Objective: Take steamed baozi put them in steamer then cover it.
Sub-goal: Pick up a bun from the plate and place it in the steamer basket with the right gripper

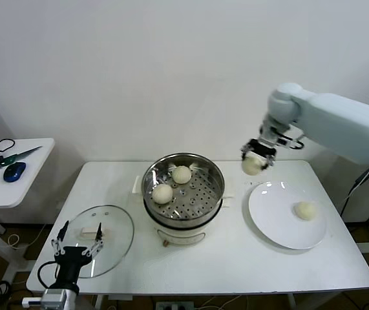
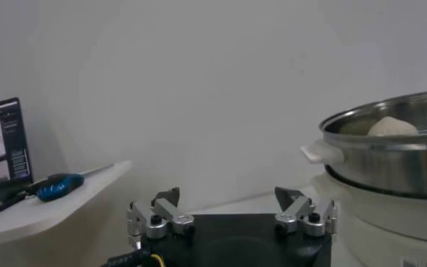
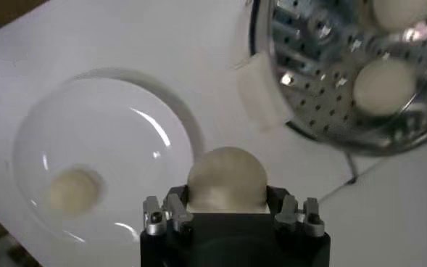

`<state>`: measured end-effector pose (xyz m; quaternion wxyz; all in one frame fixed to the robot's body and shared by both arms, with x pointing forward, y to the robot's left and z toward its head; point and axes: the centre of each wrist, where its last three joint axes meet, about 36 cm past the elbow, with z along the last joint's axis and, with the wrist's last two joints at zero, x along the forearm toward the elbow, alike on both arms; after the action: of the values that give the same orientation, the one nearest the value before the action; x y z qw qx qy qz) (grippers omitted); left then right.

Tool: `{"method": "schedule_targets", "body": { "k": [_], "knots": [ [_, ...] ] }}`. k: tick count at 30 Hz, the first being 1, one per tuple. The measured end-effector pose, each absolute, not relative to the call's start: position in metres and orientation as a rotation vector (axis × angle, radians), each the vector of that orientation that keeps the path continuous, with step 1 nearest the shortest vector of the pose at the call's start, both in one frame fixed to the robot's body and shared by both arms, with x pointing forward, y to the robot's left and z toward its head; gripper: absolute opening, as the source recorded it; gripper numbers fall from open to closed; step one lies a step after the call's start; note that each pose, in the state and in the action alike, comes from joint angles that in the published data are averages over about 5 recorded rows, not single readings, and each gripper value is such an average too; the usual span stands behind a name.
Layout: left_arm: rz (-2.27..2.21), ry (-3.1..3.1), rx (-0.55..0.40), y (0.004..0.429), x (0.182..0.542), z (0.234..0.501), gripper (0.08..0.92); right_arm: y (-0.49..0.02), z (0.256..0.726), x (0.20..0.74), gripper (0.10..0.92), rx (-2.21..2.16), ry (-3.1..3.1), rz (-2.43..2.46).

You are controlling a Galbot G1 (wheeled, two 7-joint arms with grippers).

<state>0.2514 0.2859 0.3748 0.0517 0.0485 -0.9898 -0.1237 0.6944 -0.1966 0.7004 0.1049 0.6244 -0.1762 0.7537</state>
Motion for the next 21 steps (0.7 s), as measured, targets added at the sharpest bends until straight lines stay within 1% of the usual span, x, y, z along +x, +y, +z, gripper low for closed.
{"method": "schedule_targets", "body": {
  "k": [6, 12, 16, 21],
  "knots": [
    [-0.382, -3.009, 0.154, 0.29, 0.251, 0.374, 0.823, -0.117, 0.702, 0.686, 0.687, 1.938, -0.306, 2.341],
    [-0.378, -3.008, 0.163, 0.293, 0.25, 0.373, 0.823, -0.052, 0.676, 0.671, 0.687, 2.04, -0.107, 2.385],
    [-0.378, -3.001, 0.169, 0.296, 0.247, 0.371, 0.823, -0.02, 0.651, 0.659, 0.691, 2.104, -0.001, 2.383],
    [-0.375, -2.989, 0.176, 0.3, 0.243, 0.366, 0.823, 0.006, 0.624, 0.646, 0.693, 2.17, 0.087, 2.365]
  ]
}}
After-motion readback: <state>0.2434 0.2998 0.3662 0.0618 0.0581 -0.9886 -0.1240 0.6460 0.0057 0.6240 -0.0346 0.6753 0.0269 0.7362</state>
